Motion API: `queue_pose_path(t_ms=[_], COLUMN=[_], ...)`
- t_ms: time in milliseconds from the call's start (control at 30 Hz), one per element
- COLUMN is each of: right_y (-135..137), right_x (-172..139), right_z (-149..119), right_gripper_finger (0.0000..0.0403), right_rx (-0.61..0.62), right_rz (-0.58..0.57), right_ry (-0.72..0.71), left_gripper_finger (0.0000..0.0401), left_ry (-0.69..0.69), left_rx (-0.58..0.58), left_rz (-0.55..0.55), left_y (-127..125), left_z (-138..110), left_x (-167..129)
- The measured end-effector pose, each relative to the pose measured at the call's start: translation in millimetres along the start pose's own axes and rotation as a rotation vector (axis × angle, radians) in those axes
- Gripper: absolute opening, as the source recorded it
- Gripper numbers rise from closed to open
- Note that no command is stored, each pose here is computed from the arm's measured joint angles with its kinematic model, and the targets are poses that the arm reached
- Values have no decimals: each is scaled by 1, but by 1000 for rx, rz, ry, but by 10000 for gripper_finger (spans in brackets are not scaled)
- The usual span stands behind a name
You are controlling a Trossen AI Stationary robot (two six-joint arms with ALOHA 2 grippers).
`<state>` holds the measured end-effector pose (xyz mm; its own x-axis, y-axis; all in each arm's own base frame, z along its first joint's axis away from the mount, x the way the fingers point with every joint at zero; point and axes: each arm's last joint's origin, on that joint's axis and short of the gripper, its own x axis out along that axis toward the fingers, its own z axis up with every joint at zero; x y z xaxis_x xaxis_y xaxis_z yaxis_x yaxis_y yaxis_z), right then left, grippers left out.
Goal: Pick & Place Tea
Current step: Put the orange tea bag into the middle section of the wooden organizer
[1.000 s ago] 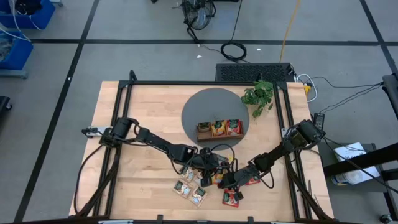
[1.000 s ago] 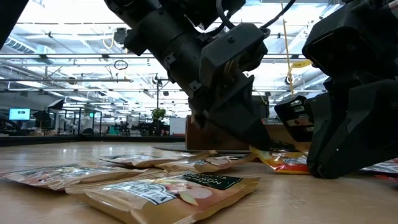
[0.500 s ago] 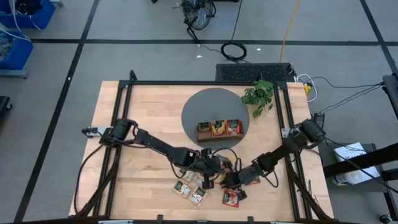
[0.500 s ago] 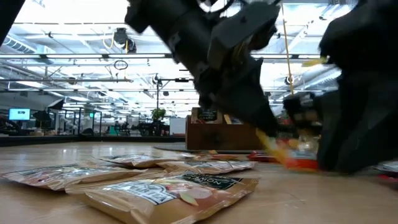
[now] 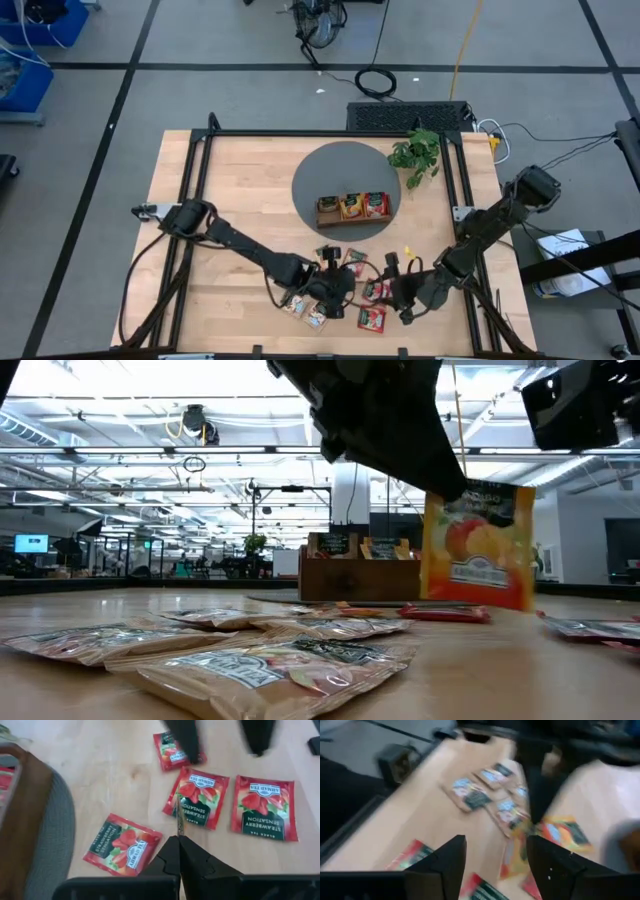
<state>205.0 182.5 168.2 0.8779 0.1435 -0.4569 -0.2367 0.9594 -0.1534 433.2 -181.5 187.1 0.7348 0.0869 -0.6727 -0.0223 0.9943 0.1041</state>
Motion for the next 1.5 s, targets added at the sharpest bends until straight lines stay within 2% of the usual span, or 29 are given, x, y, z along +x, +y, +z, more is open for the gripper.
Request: queue_pose_path(t_ms=[267,567,767,1067,1267,1367,1500], right_y=[-6,-24,-31,-31,-34,-35,-35], right_x=[7,20,24,24,25,25,25], right_z=[-4,-6,-6,-7,-9,-9,-9], right_gripper_finger=[196,192,141,11,2,1,1], right_rx=[33,64,84,55,55,54,54], right_rz=[-35,-105,-57,-31,-42,-46,-46], right_ry=[24,49,71,88,105,112,113], left_gripper_finger=[3,2,2,4,9,25,56], left_ry=[-29,-29,-29,-29,-28,-29,-29], left_rx=[-7,-18,-17,-18,-15,-12,56], left_rz=[30,31,31,31,33,33,31], left_y=[-8,-7,-7,-7,-6,-6,-8], left_z=[1,1,1,1,1,1,1], left_x=[-4,-4,-4,-4,-3,-3,-4])
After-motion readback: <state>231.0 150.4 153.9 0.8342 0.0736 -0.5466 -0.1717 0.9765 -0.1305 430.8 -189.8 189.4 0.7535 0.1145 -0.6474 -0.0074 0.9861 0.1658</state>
